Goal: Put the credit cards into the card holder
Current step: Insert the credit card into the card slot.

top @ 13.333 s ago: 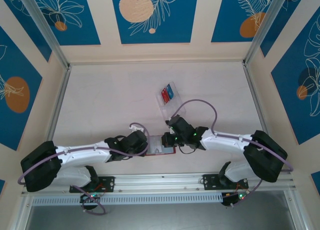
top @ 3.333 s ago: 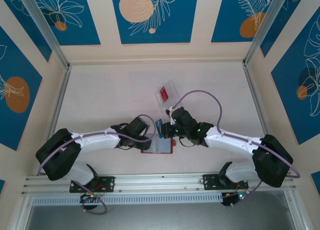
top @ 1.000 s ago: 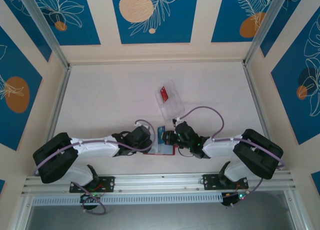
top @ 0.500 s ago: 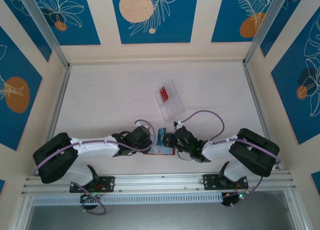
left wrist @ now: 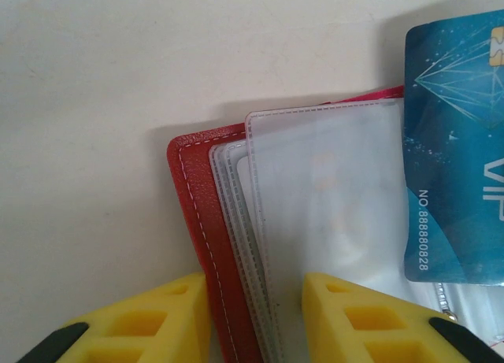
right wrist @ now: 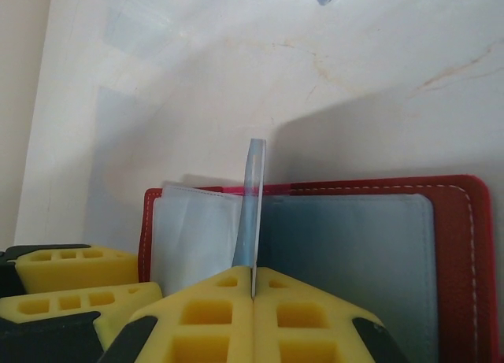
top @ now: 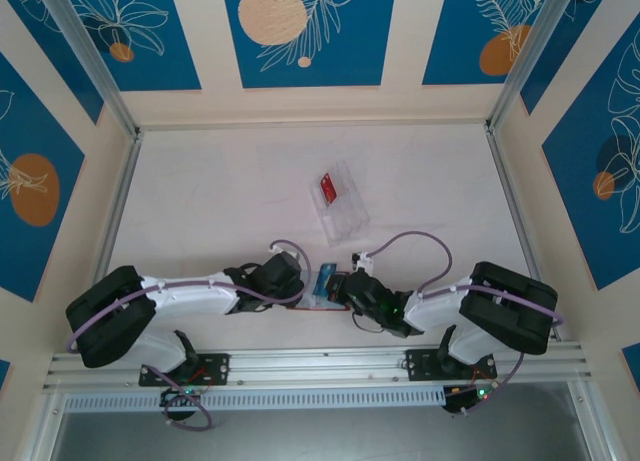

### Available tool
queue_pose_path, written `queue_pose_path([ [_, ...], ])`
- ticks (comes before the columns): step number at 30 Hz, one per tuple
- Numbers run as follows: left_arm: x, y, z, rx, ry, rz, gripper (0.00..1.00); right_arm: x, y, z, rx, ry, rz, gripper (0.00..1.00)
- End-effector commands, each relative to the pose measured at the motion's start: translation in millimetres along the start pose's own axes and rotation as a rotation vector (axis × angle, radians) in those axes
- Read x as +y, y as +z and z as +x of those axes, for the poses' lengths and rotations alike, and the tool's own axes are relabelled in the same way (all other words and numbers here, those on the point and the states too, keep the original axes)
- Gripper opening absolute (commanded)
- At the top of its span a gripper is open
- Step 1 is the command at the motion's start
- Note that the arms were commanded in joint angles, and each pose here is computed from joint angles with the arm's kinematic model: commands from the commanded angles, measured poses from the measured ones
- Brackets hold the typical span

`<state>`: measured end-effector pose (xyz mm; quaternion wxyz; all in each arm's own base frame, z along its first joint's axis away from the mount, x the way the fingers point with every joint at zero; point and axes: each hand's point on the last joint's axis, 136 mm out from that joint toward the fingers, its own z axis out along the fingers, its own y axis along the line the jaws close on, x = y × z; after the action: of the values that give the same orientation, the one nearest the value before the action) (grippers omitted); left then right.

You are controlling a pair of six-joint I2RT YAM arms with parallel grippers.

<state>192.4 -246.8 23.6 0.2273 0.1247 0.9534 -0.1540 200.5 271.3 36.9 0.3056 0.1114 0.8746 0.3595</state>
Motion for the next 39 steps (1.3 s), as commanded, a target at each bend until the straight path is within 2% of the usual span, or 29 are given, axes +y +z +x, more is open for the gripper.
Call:
queue_pose_path([
  [1,26.3,4.4,40.6,0.134,0.032,-0.096,0.34,-34.6,-8.5,1.8,-0.019,-0.026,0.127,0.00],
  [13,25.5,5.5,40.8,0.137,0.034,-0.095,0.34,-23.9,-6.1,3.9,-0.002,-0.047,0.090,0.00],
  [21,27.3,5.0,42.2,0.138,0.031,-0.098,0.34,-9.4,-15.7,-9.7,-0.048,-0.043,0.036,0.00],
  [39,27.0,8.1,43.9,0.145,0.034,-0.097,0.34,9.5,-8.1,-7.3,-0.004,0.015,-0.081,0.00],
])
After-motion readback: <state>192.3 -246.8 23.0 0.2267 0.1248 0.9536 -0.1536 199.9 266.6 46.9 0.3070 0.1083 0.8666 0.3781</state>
